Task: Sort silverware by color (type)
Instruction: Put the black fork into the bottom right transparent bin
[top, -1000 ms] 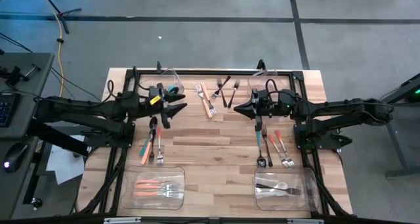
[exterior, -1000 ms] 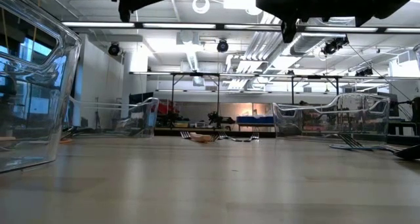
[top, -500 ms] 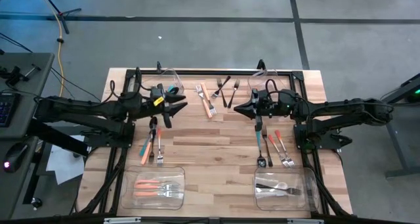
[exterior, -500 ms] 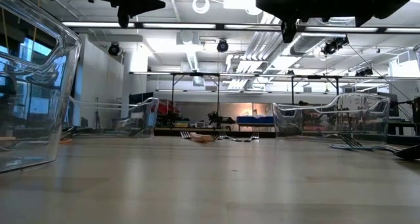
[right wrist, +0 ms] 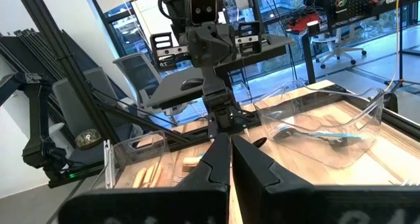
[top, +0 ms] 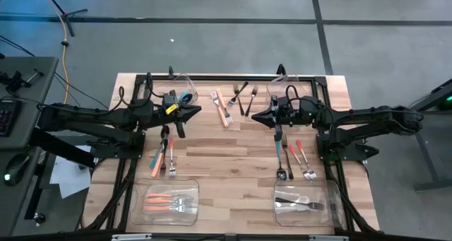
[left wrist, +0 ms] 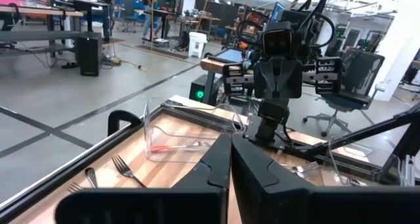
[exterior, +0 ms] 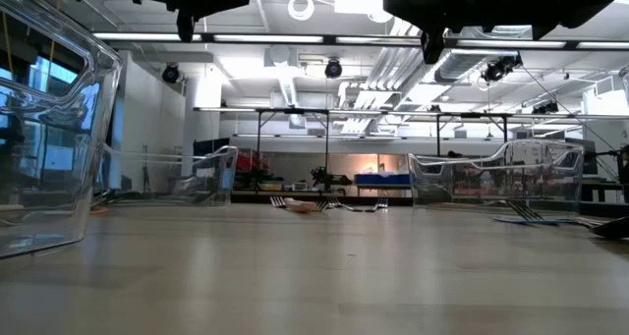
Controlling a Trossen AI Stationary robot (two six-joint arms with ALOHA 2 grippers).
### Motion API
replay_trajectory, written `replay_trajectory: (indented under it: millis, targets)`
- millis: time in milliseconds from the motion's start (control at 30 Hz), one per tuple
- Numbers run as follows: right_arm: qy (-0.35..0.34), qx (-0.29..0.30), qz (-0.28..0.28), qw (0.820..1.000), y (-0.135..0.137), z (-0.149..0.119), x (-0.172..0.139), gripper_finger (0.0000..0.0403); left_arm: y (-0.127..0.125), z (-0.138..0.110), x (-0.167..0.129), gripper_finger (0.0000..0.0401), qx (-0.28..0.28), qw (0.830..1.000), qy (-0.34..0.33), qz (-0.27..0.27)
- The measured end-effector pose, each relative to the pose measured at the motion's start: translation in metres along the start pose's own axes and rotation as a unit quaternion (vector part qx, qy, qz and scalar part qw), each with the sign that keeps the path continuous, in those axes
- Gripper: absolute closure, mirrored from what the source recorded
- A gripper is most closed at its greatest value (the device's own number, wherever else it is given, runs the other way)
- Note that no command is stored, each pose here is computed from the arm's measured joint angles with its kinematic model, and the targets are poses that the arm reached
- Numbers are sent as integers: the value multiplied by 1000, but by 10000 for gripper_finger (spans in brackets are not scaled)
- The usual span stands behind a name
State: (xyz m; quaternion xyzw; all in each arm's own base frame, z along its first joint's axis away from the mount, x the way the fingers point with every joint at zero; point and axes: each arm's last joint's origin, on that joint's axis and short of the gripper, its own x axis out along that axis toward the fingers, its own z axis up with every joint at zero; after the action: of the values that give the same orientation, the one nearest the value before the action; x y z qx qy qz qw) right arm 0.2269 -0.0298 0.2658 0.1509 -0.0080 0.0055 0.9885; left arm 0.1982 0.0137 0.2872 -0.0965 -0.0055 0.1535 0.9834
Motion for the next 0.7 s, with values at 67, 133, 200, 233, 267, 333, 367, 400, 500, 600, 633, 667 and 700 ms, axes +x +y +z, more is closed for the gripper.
replay_trajectory:
  millis: [67,133,200,233,267,333,367,400,500,600,633,667,700]
  targets:
    - [0,0,0,1000,0,0,0,402,0,0,0,400,0,1000,0,0]
    - [0,1,0,1000,0,0,0,402,0,0,0,401,0,1000,0,1]
    - [0,8,0,1000,0,0,0,402,0,0,0,401,0,1000,0,1]
    - [-1,25,0,1000,0,0,0,402,0,0,0,401,0,1000,0,1]
    - [0,53,-4,999,0,2,1,402,0,0,0,401,-1,1000,0,1]
    - [7,97,-29,995,1,9,4,402,0,0,0,401,-5,1000,0,1]
    - [19,103,-42,994,1,14,7,402,0,0,0,401,-5,1000,0,1]
    - [37,105,-56,992,2,18,10,402,0,0,0,401,-5,1000,0,1]
    - [76,88,-125,985,1,32,24,402,0,0,0,401,-4,1000,0,1]
    - [85,82,-222,968,-9,50,39,402,0,0,0,401,-4,1000,1,1]
    - [96,80,-248,961,-14,53,44,402,0,0,0,401,-4,1000,0,1]
    - [109,79,-269,954,-20,56,50,402,0,0,0,401,-4,1000,1,1]
    - [122,81,-283,948,-26,58,55,402,0,0,0,401,-4,1000,1,1]
